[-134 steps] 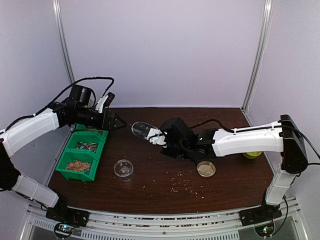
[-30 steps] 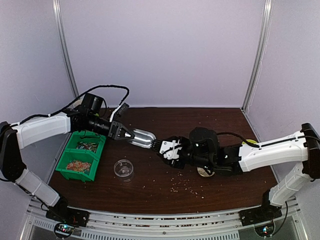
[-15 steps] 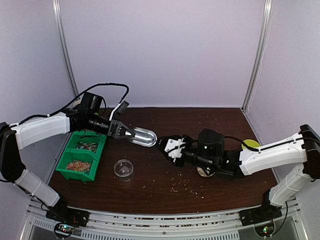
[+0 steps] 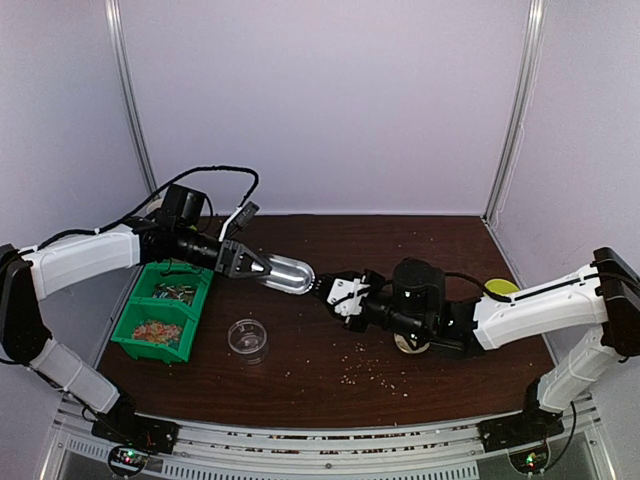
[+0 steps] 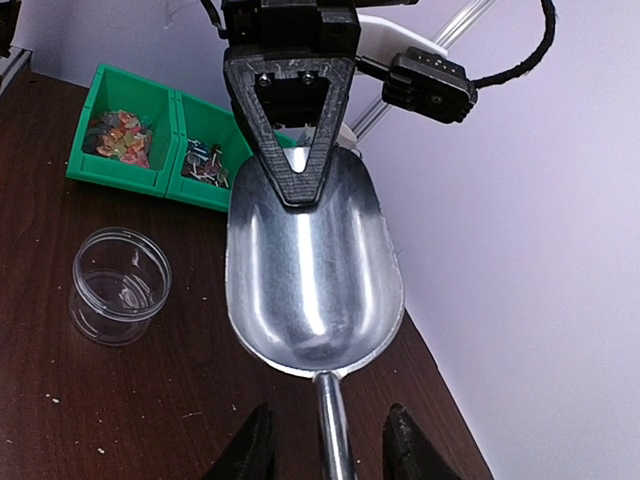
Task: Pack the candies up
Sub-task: Pass from the left arm to the right
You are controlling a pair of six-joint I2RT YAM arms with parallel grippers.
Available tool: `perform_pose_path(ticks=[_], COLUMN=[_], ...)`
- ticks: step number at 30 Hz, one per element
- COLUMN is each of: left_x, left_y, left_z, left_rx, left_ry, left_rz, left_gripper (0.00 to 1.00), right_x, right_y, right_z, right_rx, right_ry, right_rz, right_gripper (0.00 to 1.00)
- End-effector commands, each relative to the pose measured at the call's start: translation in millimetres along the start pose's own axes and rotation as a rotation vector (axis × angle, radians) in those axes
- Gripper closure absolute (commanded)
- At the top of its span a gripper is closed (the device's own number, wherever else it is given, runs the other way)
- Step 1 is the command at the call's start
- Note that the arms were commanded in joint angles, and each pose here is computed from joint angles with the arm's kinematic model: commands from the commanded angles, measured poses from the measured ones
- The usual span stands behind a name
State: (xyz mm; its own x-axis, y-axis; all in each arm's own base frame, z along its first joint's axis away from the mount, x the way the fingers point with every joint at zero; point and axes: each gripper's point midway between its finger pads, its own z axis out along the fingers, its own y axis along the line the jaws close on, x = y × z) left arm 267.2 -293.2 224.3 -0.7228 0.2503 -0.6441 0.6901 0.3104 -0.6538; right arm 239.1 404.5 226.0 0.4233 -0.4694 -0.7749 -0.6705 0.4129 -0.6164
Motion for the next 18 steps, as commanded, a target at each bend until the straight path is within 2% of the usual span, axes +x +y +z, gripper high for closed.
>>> perform_pose_path(ticks=[1,6,10,18], left_x=[-13,-13,-12,-11], left_y=[-21,-22,-21,-23], left_z=[-4,-4,-3,-1], left_rx=[0.053,0.058,0.061,0.069], left_ry=[-0.034,-0.033,-0.028,-0.024], left_rz=[0.083,0.085,0.078,0.079], left_gripper=[1.00,1.00,1.00,1.00], right_x=[-9,-13,-15,-20], right_y=[-10,-10,-10,-9], right_z=[3,3,3,3], right_rx=[0.021,0.010,0.006,-0.005], right_ry=[-0.034,-0.051,-0.062,-0.085], right_rz=[0.007,0.009,0.015,0.024], right_gripper=[0.64,0.65,0.73,0.75])
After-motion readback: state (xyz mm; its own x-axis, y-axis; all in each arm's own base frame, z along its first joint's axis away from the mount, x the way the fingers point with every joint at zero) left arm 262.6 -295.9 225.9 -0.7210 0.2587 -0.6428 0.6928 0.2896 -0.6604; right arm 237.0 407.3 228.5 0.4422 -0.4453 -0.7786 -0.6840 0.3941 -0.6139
